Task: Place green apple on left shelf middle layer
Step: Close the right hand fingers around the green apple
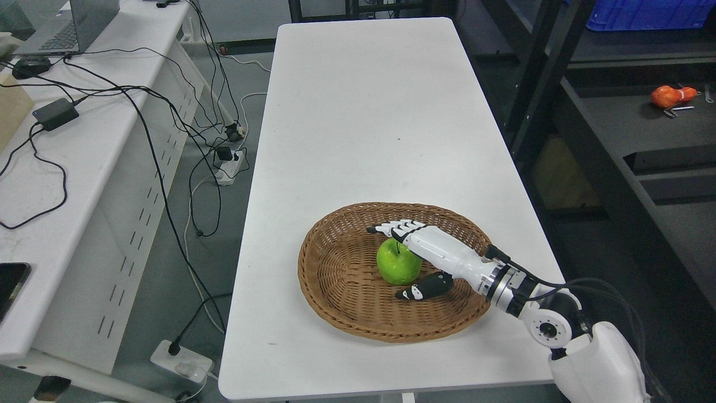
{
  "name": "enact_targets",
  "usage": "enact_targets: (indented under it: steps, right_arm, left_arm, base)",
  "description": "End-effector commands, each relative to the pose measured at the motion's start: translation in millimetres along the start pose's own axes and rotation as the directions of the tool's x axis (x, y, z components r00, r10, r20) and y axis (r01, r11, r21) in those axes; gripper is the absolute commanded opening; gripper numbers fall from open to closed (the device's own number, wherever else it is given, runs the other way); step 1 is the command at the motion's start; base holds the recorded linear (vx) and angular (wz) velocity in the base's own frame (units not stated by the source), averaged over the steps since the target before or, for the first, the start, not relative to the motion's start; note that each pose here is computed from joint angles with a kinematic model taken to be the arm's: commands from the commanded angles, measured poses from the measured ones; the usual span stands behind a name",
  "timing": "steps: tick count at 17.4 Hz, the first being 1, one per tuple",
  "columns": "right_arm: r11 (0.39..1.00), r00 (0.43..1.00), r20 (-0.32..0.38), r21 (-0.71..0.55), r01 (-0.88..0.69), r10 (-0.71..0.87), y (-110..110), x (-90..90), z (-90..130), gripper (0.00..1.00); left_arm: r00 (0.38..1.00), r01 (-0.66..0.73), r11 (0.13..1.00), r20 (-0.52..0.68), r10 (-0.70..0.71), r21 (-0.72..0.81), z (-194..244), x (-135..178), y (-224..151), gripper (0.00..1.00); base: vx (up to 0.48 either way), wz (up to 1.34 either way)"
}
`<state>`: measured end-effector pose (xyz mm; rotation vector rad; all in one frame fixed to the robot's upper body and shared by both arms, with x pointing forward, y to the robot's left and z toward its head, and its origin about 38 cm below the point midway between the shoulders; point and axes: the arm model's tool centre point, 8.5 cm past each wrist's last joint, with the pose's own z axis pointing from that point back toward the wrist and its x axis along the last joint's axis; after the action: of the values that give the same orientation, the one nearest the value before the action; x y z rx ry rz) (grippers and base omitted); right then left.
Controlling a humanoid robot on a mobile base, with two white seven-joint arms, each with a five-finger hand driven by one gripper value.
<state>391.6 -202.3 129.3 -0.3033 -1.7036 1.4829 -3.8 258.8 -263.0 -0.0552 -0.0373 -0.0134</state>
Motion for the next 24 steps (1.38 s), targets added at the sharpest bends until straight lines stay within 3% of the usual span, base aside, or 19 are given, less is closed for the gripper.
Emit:
enact_targets:
  steps: [1,7,9,11,15,17,19,22,24]
  right_arm:
    - [0.999,0.999,-0.038,0.029,0.034,-0.033,15,-12.5,-6,0.91]
    - [0.999,0.998,-0.05,0.03,0.029,-0.028,16,-15.7,-3,0.77]
    - [0.999,0.998,-0.05,0.037,0.034,-0.032,21,-15.5,0,0.64]
    - [0.998,0.998,-0.053,0.043,0.045,-0.043,26,-15.2,1,0.59]
    - [0.999,0.995,-0.088,-0.017,0.045,-0.047,8,-27.3,11,0.37]
    - [0.997,0.992,-0.118,-0.059,0.04,-0.047,-4,-38.2,24,0.04]
    - [0.996,0.989,-0.14,-0.09,0.024,-0.037,-17,-44.3,35,0.01]
    - [0.97,0.992,-0.101,-0.239,0.047,-0.073,-44,-39.6,52,0.0]
    - [0.853,0.981,-0.058,-0.504,0.131,-0.185,-62,-41.4,67,0.0]
  left_arm:
    - [1.0,0.001,1.0,-0.001,-0.001,0.017,2,0,11,1.0]
    - [1.0,0.001,1.0,-0.001,-0.001,0.017,2,0,11,1.0]
    - [1.0,0.001,1.0,-0.001,-0.001,0.019,2,0,11,1.0]
    - [1.0,0.001,1.0,0.001,-0.001,0.017,2,0,11,1.0]
    - [1.0,0.001,1.0,-0.001,-0.001,0.017,2,0,11,1.0]
    - [1.0,0.001,1.0,-0.001,-0.001,0.017,2,0,11,1.0]
    - [1.0,0.001,1.0,-0.001,-0.001,0.017,2,0,11,1.0]
    - [1.0,0.001,1.0,-0.002,-0.001,0.017,2,-1,11,1.0]
    - [1.0,0.001,1.0,-0.001,-0.001,0.017,2,0,11,1.0]
  base:
    - [0.0,0.0]
    - [0.0,0.0]
    - [0.0,0.0]
    - [0.0,0.0]
    - [0.0,0.0]
    - [0.0,0.0]
    - [0.0,0.0]
    - [0.0,0.0]
    - [0.0,0.0]
